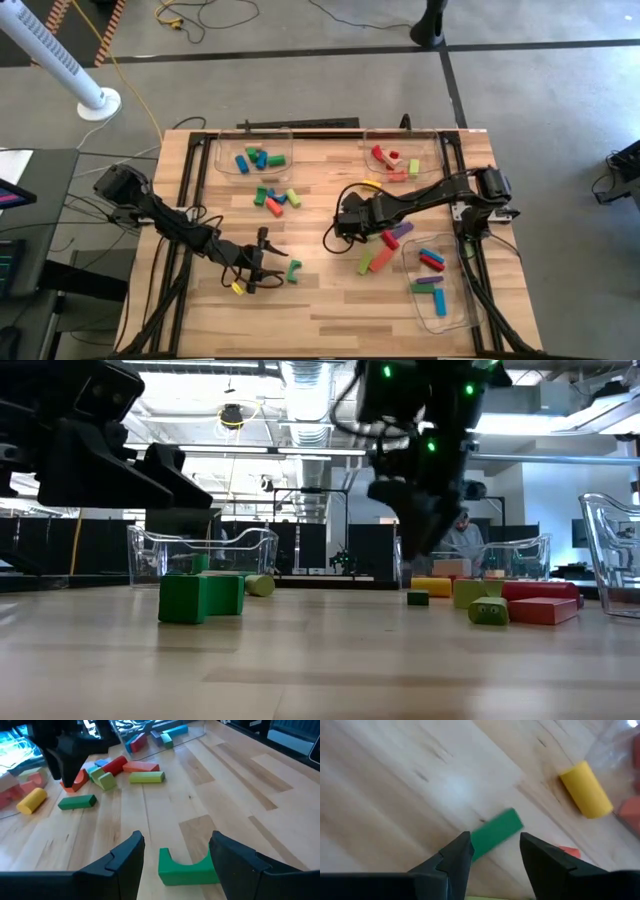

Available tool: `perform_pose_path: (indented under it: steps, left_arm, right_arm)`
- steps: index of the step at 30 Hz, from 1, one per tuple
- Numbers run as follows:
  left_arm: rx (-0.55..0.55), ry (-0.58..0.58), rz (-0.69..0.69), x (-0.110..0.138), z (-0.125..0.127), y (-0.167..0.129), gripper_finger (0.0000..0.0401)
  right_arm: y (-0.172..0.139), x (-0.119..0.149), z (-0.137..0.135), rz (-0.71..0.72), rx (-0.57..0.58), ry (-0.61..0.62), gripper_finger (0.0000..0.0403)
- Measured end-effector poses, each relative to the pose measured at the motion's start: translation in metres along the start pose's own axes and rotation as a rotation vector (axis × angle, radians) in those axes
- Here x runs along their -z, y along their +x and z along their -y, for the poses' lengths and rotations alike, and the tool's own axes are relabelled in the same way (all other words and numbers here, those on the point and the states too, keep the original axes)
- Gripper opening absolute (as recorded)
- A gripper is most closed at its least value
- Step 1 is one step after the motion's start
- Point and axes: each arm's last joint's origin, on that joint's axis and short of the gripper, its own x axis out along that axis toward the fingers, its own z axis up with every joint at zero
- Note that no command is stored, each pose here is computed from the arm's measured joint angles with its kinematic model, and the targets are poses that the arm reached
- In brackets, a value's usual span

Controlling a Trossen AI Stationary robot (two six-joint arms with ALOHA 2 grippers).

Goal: Sort blocks by size
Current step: Put the green rectangular block into the bottom transparent bin

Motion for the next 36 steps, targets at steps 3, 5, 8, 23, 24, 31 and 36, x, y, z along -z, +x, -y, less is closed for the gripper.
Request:
perform_pose_path:
  steps: [3, 5, 8, 23, 24, 31, 36]
  left_arm:
    - [0.014, 0.016, 0.000, 0.000, 0.000, 0.000, 0.0212]
    - [0.029, 0.032, 0.002, 0.000, 0.001, 0.000, 0.0212]
    - [0.029, 0.067, 0.006, 0.000, 0.001, 0.000, 0.0212]
    - [-0.005, 0.130, 0.081, -0.008, -0.004, 0.001, 0.0212]
    - [-0.005, 0.131, 0.080, -0.008, -0.004, 0.001, 0.0212]
    - [-0.004, 0.127, 0.076, -0.007, -0.004, 0.001, 0.0212]
    - [-0.004, 0.127, 0.075, -0.007, -0.004, 0.001, 0.0212]
  right_arm:
    - [0.011, 0.010, 0.005, -0.026, 0.023, 0.024, 0.0203]
    - [0.015, 0.018, 0.009, -0.028, 0.041, 0.047, 0.0203]
    - [0.007, 0.028, 0.015, 0.041, 0.049, 0.097, 0.0199]
    - [-0.015, 0.011, 0.041, 0.231, -0.471, 0.322, 0.0202]
    - [-0.014, 0.008, 0.037, 0.252, -0.507, 0.287, 0.0203]
    - [-0.026, 0.003, 0.019, 0.386, -0.658, 0.159, 0.0200]
    - [-0.034, 0.019, 0.014, 0.331, -0.668, 0.078, 0.0196]
